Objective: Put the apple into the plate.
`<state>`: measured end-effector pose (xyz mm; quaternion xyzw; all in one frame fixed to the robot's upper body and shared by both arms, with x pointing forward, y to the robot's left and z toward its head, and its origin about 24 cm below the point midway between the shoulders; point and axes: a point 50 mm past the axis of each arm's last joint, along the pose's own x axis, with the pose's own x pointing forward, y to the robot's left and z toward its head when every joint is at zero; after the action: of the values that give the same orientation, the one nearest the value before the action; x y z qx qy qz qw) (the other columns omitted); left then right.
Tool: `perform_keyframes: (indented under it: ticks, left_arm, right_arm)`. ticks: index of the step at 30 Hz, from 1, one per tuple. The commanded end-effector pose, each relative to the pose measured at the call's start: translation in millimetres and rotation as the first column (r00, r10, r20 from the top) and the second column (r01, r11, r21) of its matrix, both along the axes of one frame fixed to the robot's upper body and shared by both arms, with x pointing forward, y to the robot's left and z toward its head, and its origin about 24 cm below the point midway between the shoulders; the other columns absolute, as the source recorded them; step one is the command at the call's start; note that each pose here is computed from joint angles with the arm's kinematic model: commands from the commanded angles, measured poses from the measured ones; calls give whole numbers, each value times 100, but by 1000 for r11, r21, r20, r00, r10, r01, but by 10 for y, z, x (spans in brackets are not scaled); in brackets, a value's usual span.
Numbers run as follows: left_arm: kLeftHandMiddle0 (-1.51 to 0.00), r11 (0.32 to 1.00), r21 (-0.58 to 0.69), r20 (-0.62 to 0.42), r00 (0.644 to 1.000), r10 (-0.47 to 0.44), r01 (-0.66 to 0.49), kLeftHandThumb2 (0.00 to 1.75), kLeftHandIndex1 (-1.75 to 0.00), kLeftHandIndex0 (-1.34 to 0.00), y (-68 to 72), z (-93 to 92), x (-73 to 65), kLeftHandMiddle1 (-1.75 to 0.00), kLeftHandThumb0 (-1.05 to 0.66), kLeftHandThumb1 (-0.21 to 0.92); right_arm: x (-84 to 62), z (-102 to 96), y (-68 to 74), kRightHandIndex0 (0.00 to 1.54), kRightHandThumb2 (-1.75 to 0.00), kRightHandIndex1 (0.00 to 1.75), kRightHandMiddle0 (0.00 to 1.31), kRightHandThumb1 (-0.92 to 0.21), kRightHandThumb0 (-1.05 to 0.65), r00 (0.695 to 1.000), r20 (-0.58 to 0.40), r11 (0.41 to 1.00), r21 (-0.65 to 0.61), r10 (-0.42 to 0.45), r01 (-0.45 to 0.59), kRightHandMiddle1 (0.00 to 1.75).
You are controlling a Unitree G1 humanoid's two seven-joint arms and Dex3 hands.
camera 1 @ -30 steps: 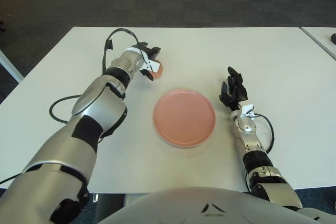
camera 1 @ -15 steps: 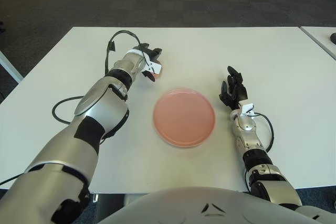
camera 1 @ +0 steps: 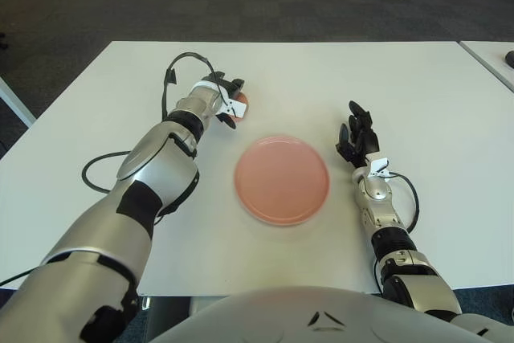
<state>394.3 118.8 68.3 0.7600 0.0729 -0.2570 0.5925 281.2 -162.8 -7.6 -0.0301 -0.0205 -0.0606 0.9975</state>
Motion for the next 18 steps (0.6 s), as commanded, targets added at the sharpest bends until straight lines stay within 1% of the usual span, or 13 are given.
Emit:
perform_keyframes:
  ticks: [1,6,18]
  left_arm:
    - [0,1000,-14,-19,1000,16,-16,7,0,0,19,-104,-47,0,-105,91]
    - [0,999,-23,-40,999,33,-34,7,0,0,34,-171,-78,0,-105,91]
    - [0,999,4,-60,997,46,-46,5,0,0,51,-191,-86,0,-105,90]
  right_arm:
    - [-161,-260,-50,19,-79,11,0,-92,-62,991,-132,999,11,-30,31,47]
    - [-164,-259,-55,19,-79,11,0,-92,-62,991,-132,999,11,-33,35,48]
    - [-166,-253,-63,20,-79,12,0,-92,-62,991,-130,999,12,-36,38,50]
